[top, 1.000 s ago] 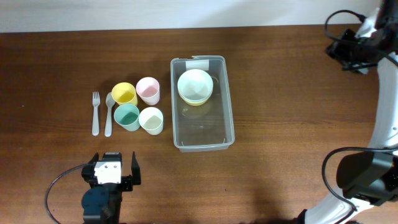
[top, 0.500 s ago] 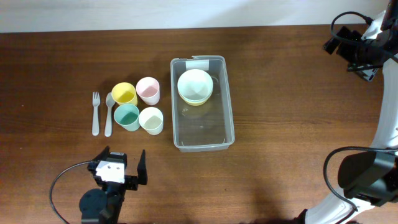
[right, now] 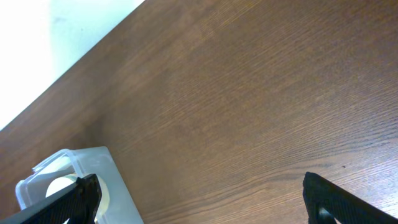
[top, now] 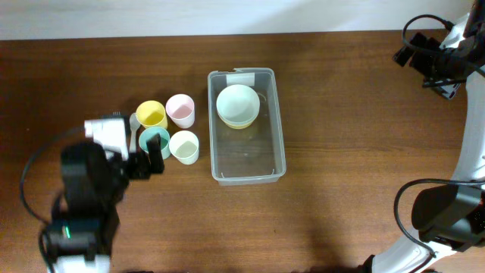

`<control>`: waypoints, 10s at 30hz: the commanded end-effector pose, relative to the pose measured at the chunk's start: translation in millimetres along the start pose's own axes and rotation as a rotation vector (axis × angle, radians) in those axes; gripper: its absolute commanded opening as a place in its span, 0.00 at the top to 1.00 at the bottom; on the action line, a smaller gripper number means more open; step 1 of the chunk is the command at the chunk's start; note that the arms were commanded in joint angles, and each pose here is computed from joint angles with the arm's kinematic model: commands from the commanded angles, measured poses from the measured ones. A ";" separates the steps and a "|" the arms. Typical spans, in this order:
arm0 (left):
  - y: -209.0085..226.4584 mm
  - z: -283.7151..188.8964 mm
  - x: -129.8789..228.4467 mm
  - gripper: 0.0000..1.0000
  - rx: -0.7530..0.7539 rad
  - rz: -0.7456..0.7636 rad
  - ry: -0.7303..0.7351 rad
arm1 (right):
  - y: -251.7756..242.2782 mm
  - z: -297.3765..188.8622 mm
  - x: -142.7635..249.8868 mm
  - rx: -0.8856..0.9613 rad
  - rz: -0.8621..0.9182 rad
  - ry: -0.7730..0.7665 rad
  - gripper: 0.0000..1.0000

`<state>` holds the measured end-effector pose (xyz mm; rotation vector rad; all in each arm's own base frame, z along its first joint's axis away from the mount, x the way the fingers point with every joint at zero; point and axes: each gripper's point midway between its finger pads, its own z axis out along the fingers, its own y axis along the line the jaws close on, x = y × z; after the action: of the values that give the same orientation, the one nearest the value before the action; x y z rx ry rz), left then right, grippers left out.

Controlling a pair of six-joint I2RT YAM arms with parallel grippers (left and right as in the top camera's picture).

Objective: Pack container

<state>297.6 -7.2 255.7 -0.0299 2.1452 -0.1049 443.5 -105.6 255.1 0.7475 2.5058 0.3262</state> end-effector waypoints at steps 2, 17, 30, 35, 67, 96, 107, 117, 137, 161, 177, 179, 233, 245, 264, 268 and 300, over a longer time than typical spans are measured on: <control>-6.7 38.2 -48.6 0.00 0.152 -0.090 0.136 | -0.3 0.6 0.1 0.001 0.006 0.002 0.01; 39.0 147.2 43.7 0.10 0.163 -0.185 0.621 | -0.4 0.6 0.0 0.002 0.006 0.002 0.01; 59.9 199.6 46.1 0.05 0.100 -0.207 0.599 | -0.3 0.6 0.1 0.001 0.006 0.002 0.01; 66.4 221.5 37.1 0.05 0.091 -0.226 0.618 | -0.4 0.6 0.0 0.002 0.006 0.002 0.01; 87.6 255.4 40.6 0.91 -0.001 -0.260 0.634 | -0.3 0.6 0.1 0.001 0.006 0.002 0.01; -199.7 135.4 39.5 0.89 0.222 0.370 0.813 | -0.3 0.6 0.1 0.001 0.006 0.002 0.01; -197.8 164.4 96.9 0.88 0.220 0.382 0.864 | -0.4 0.6 0.0 0.002 0.006 0.002 0.01; -204.1 152.5 86.6 0.84 0.257 0.366 0.865 | -0.4 0.6 0.0 0.002 0.006 0.002 0.01; -193.3 89.2 111.8 0.66 0.116 0.638 1.004 | -0.4 0.6 0.0 0.002 0.006 0.002 0.01; -232.6 157.6 128.3 0.50 0.102 0.599 0.761 | -0.4 0.6 0.0 0.002 0.006 0.002 0.01; -201.7 156.3 143.3 0.51 -0.033 0.682 0.844 | -0.3 0.6 0.1 0.001 0.006 0.002 0.01; -201.1 156.5 142.8 0.51 -0.037 0.685 0.841 | -0.4 0.6 0.0 0.002 0.006 0.002 0.01; -252.1 124.6 150.5 0.55 -0.157 0.754 0.772 | -0.3 0.6 0.1 0.001 0.006 0.002 0.01; -225.7 154.0 149.2 0.54 -0.246 0.725 0.715 | -0.4 0.6 0.0 0.002 0.006 0.002 0.01; -194.5 172.2 126.2 0.77 -0.372 0.721 0.642 | -0.3 0.6 0.1 0.001 0.006 0.002 0.01; -192.3 170.4 126.5 0.83 -0.380 0.730 0.650 | -0.4 0.6 0.0 0.002 0.006 0.002 0.01; -243.2 134.1 67.0 0.99 -0.002 0.394 0.790 | -0.3 0.6 0.1 0.001 0.006 0.002 0.01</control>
<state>363.7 -265.8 147.2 0.5846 2.8176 0.2822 443.3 -105.4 254.9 0.7478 2.5067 0.3274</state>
